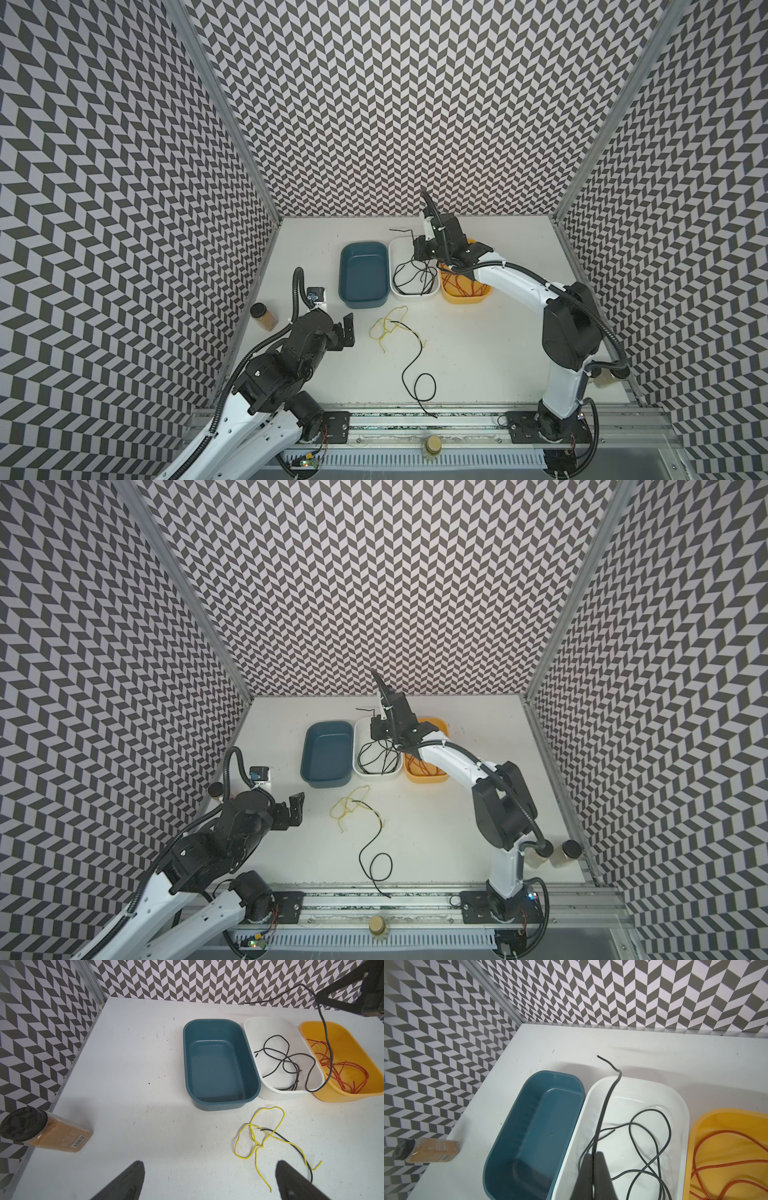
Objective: Untangle the cables
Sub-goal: 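Lower the black wire into the white bin with the right gripper, then open the right gripper and release the black wire in the white bin, then move the right gripper down over the remaining yellow and black wires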
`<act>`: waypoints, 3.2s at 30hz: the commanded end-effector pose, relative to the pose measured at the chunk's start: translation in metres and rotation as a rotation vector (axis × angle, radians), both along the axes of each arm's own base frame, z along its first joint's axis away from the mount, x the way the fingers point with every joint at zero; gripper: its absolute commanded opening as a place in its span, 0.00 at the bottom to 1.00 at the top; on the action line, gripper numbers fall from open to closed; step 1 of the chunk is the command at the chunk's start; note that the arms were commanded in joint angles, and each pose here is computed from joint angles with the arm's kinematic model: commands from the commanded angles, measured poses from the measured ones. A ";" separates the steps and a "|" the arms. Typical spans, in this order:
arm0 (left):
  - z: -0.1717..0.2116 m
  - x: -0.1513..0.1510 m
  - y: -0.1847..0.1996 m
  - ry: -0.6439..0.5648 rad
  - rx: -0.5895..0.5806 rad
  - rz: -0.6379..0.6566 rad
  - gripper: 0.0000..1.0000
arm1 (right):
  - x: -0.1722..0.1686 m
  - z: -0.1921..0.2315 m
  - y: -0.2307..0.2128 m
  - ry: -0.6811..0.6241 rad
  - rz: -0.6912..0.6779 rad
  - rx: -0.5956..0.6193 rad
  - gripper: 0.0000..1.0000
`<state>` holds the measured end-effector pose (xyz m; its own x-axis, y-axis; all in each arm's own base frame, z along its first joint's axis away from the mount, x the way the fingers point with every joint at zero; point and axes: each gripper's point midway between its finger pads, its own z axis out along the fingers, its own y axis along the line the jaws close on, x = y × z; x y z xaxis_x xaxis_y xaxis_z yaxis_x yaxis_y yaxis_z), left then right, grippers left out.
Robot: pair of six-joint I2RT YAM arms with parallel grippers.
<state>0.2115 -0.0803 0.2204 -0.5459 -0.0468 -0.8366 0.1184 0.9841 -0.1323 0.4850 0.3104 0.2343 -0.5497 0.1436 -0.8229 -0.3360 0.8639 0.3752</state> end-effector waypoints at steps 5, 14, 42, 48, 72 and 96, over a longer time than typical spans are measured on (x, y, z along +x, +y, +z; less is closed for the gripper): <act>-0.003 0.002 0.002 0.000 0.003 0.012 1.00 | 0.025 0.011 -0.003 -0.074 -0.114 0.067 0.00; -0.004 0.002 0.001 0.001 0.002 0.009 1.00 | 0.015 -0.029 -0.010 -0.068 -0.137 0.095 0.00; -0.004 0.002 0.001 0.002 -0.003 0.009 1.00 | -0.043 -0.034 -0.011 -0.056 -0.056 0.091 0.00; -0.003 0.002 0.001 0.000 -0.005 0.009 1.00 | -0.054 -0.055 -0.012 0.003 -0.061 0.006 0.00; -0.005 0.003 0.000 0.008 -0.002 0.006 1.00 | -0.029 -0.146 0.020 0.168 -0.003 -0.137 0.00; -0.007 0.004 -0.001 0.018 0.002 0.004 1.00 | -0.081 -0.030 -0.002 0.110 0.084 -0.166 0.48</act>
<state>0.2133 -0.0822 0.2160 -0.5603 -0.0449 -0.8271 0.1218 0.9832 -0.1358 0.4232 0.3105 0.1925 -0.6381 0.0037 -0.7699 -0.3444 0.8930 0.2898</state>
